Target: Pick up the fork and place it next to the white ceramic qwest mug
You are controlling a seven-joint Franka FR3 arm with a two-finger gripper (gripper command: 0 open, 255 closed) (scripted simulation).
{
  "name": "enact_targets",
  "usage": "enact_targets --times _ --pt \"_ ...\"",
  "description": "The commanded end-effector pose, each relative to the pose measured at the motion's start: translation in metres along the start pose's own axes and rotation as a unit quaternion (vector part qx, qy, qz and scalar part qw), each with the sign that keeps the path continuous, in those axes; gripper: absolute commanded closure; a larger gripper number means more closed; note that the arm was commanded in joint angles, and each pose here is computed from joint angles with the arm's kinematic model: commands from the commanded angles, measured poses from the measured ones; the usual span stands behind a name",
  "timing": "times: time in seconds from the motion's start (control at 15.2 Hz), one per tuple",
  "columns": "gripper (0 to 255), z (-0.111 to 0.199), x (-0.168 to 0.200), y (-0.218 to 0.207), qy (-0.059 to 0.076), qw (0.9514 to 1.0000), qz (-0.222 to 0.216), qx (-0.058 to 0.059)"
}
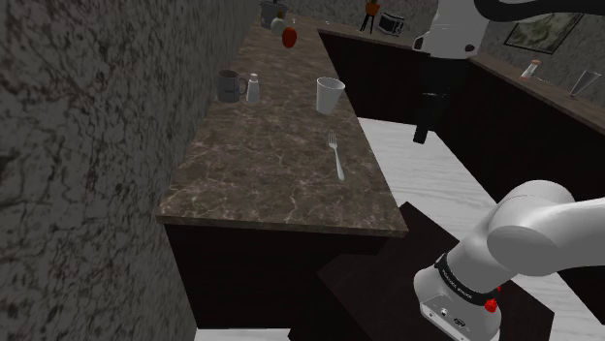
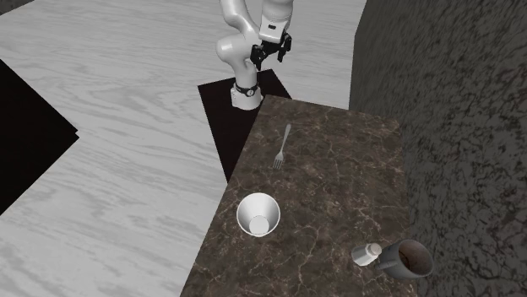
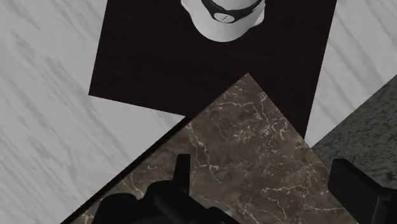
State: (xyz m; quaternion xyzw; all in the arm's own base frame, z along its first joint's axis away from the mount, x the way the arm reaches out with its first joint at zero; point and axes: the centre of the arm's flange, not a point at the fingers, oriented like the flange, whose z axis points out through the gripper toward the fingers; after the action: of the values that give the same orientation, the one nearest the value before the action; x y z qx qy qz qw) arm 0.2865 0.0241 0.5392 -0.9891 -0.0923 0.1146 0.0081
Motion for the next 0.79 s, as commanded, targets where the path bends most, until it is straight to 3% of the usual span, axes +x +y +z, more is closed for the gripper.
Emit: enact_targets --times 0.0,0.33,0.53,0.73 --pt "0 0.0 0.0 0.0 0.0 1.0 0.0 0.0" --pt "0 0.029 0.05 0.003 0.03 0.9959 0.086 0.005" --pt "0 0.046 0.08 0.009 0.048 0.9894 0.137 0.008" --pt "0 0.061 0.11 0.018 0.066 0.98 0.187 0.011"
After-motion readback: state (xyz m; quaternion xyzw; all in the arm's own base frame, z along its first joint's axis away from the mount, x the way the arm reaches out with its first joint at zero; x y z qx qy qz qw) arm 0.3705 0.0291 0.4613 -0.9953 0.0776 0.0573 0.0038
